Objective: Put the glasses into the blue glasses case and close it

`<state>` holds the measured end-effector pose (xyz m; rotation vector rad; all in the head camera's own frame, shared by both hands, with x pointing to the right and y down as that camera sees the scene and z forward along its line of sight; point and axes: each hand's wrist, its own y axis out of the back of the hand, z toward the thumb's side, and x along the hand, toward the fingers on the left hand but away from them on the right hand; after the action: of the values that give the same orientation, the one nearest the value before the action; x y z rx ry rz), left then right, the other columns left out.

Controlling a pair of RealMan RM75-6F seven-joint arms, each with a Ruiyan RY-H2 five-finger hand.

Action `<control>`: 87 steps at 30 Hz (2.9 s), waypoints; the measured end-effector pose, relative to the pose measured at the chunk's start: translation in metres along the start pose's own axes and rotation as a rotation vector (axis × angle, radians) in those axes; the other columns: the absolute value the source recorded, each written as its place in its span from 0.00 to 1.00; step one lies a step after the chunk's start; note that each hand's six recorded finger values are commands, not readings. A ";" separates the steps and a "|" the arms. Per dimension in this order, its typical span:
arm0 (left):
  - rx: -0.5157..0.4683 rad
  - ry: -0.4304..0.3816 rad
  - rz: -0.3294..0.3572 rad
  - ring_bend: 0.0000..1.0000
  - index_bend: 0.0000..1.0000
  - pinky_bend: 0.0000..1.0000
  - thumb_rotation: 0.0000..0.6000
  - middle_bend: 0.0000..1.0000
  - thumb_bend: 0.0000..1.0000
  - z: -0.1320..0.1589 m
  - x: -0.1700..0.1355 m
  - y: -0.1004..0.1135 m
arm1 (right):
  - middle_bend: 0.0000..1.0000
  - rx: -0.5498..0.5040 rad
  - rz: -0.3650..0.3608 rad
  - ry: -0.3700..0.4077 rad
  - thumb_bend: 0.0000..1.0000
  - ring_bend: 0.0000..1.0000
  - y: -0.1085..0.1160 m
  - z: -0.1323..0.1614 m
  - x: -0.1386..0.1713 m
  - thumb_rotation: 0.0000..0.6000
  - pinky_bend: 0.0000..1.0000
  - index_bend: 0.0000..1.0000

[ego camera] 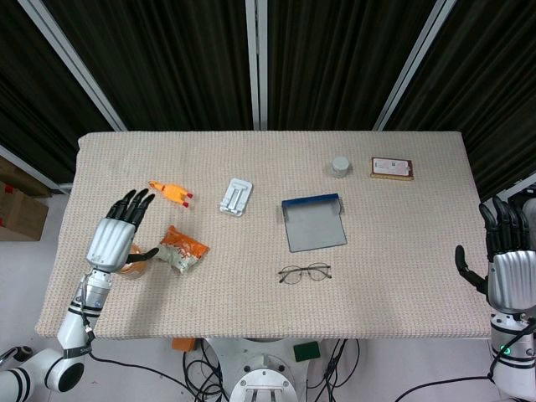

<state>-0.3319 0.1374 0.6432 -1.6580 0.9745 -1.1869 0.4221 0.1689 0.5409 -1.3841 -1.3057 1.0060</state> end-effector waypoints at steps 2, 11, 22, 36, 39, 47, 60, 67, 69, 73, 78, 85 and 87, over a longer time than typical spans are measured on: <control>0.000 0.001 0.000 0.03 0.03 0.19 0.89 0.04 0.05 -0.001 0.001 0.001 | 0.00 0.009 0.016 0.002 0.46 0.00 -0.001 0.000 0.000 1.00 0.00 0.00; -0.014 -0.002 -0.006 0.03 0.03 0.19 0.91 0.04 0.02 -0.003 0.004 0.002 | 0.00 0.090 0.230 0.014 0.46 0.00 -0.029 0.015 0.010 1.00 0.00 0.00; -0.020 0.018 -0.041 0.03 0.04 0.20 0.91 0.04 0.03 -0.008 0.006 -0.005 | 0.00 0.179 0.540 0.191 0.45 0.00 -0.105 0.088 0.020 1.00 0.00 0.00; -0.024 0.011 -0.056 0.03 0.04 0.20 0.92 0.04 0.03 -0.010 0.008 -0.012 | 0.00 0.103 0.680 0.288 0.46 0.00 -0.173 0.179 0.016 1.00 0.00 0.17; -0.026 0.019 -0.055 0.03 0.04 0.20 0.92 0.04 0.04 -0.013 0.007 -0.013 | 0.00 0.105 0.685 0.307 0.47 0.00 -0.183 0.190 0.013 1.00 0.00 0.23; -0.028 0.026 -0.060 0.03 0.04 0.20 0.92 0.04 0.04 -0.018 0.007 -0.014 | 0.00 0.145 0.714 0.316 0.47 0.00 -0.201 0.198 0.012 1.00 0.00 0.28; -0.037 0.015 -0.058 0.03 0.06 0.20 0.99 0.04 0.04 -0.021 0.007 -0.015 | 0.01 0.158 0.714 0.289 0.47 0.00 -0.223 0.206 0.016 1.00 0.00 0.41; -0.034 0.022 -0.069 0.03 0.06 0.20 0.99 0.04 0.04 -0.023 0.006 -0.017 | 0.02 0.162 0.713 0.284 0.47 0.00 -0.229 0.209 0.017 1.00 0.00 0.44; -0.033 0.024 -0.071 0.03 0.06 0.20 0.99 0.04 0.04 -0.024 0.006 -0.017 | 0.02 0.163 0.712 0.284 0.47 0.00 -0.231 0.210 0.017 1.00 0.00 0.45; -0.029 0.032 -0.072 0.03 0.06 0.20 0.99 0.04 0.04 -0.026 0.006 -0.017 | 0.03 0.166 0.712 0.277 0.47 0.00 -0.234 0.211 0.016 1.00 0.00 0.47; -0.030 0.037 -0.074 0.03 0.06 0.20 0.99 0.04 0.04 -0.028 0.005 -0.017 | 0.03 0.170 0.710 0.276 0.47 0.00 -0.237 0.214 0.015 1.00 0.00 0.51; -0.031 0.038 -0.079 0.03 0.06 0.20 0.99 0.04 0.04 -0.028 0.005 -0.019 | 0.03 0.181 0.709 0.271 0.48 0.00 -0.241 0.213 0.017 1.00 0.00 0.54; -0.031 0.039 -0.079 0.03 0.06 0.20 0.99 0.04 0.04 -0.029 0.005 -0.020 | 0.03 0.182 0.708 0.269 0.48 0.00 -0.241 0.213 0.017 1.00 0.00 0.55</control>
<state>-0.3562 0.1337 0.6682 -1.7172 0.9632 -1.2667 0.1650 0.2012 0.7317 -1.8056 -0.5016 1.2989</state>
